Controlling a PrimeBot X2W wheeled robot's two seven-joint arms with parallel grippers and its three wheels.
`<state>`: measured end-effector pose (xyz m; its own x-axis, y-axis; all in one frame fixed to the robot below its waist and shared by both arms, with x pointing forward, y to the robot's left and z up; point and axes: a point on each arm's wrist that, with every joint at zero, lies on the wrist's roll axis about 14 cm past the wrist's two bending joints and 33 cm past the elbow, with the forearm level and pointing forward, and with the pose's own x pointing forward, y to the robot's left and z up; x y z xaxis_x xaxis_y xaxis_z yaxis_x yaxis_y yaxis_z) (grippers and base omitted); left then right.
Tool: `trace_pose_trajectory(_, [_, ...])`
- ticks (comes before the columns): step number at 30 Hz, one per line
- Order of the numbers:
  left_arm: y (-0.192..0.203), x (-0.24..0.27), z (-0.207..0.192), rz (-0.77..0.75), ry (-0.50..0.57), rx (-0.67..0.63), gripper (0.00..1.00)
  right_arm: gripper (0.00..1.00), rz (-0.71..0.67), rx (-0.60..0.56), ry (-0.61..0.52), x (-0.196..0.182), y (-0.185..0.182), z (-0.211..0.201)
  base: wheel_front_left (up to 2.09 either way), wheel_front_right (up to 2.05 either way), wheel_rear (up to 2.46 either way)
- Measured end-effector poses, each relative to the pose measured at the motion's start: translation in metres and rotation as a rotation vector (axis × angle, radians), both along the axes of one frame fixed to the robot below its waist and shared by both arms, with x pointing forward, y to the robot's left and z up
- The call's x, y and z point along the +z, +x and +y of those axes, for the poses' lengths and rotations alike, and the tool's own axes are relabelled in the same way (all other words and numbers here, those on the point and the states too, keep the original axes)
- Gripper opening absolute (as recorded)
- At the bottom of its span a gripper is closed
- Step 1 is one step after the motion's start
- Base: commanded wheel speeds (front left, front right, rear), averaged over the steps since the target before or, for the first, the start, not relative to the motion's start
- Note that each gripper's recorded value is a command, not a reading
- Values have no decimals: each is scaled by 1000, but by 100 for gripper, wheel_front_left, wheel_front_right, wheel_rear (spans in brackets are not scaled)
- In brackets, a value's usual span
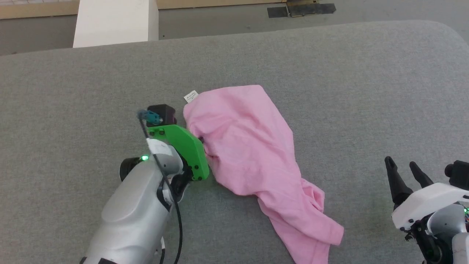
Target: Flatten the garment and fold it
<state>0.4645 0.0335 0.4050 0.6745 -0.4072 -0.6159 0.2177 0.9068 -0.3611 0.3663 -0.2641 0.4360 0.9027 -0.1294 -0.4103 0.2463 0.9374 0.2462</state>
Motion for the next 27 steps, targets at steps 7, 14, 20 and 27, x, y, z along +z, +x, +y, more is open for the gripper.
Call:
trace_pose_trajectory(7, [17, 66, 48, -236, -84, 151, 0, 100, -17, 48, 2, 4, 8, 15, 0, 0, 0])
trace_pose_trajectory(14, [-66, 8, 132, 22, 76, 325, 0, 100, -34, 126, 10, 9, 19, 41, 0, 0, 0])
trace_pose_trajectory(20, [-113, -20, 148, 163, 22, 430, 0, 100, -22, 195, 4, 8, 27, 62, 0, 0, 0])
trace_pose_trajectory(27, [-76, 49, 177, -232, -27, 551, 100, 100, -13, 379, -16, 13, 47, 120, 0, 0, 0])
